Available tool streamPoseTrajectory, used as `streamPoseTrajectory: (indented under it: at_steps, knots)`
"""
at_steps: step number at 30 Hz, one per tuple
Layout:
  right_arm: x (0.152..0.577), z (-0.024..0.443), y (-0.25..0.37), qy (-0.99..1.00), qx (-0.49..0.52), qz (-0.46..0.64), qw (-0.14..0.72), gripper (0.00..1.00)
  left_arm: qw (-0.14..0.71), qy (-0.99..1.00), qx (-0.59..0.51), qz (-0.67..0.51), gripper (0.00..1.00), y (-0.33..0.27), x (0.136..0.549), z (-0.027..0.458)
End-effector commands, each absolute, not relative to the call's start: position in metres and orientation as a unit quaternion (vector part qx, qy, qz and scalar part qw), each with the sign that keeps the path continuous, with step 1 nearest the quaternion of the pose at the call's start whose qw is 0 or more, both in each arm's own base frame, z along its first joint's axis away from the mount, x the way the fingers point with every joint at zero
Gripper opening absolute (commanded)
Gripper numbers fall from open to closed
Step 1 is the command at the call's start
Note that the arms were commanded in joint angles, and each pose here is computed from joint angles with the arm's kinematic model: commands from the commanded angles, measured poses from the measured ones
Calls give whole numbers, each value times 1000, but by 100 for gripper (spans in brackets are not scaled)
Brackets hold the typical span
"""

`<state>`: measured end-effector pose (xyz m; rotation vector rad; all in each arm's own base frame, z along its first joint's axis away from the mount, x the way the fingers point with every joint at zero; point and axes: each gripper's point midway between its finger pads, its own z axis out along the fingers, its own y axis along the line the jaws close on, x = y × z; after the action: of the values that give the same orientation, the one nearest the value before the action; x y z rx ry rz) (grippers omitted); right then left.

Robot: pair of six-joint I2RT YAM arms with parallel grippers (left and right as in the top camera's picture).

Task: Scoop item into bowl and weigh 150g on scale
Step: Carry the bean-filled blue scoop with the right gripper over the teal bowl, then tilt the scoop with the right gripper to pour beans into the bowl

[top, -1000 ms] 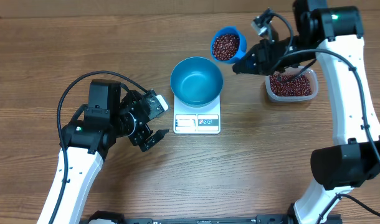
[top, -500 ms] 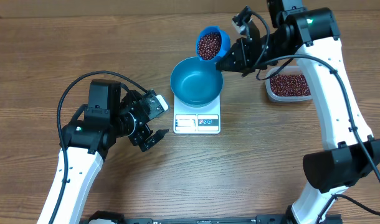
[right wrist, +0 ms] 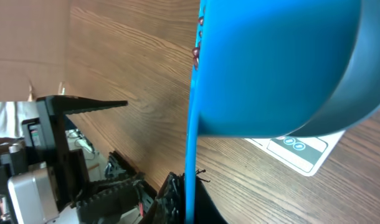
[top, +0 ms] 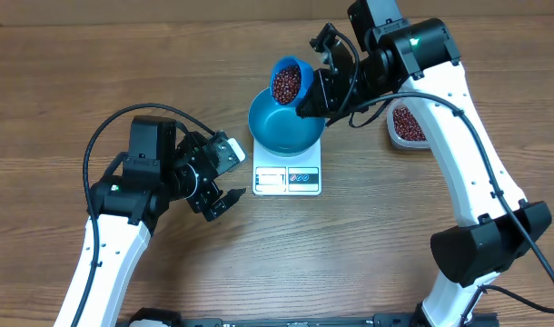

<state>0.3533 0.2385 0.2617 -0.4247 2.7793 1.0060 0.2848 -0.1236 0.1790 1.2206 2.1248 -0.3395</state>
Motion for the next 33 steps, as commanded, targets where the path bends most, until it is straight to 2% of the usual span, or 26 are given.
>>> streamPoseTrajectory:
  at_steps: [1,18,33]
  knots:
    - [358,260,236,934,-137,319,85,4,324,810,472,-129,100,-122,284,175]
    - [354,222,227,949,-122,285,49,4,324,810,472,-128,100,-122,284,175]
    - [362,209,224,964,-121,225,71,4,324,810,472,-129,100,-122,284,175]
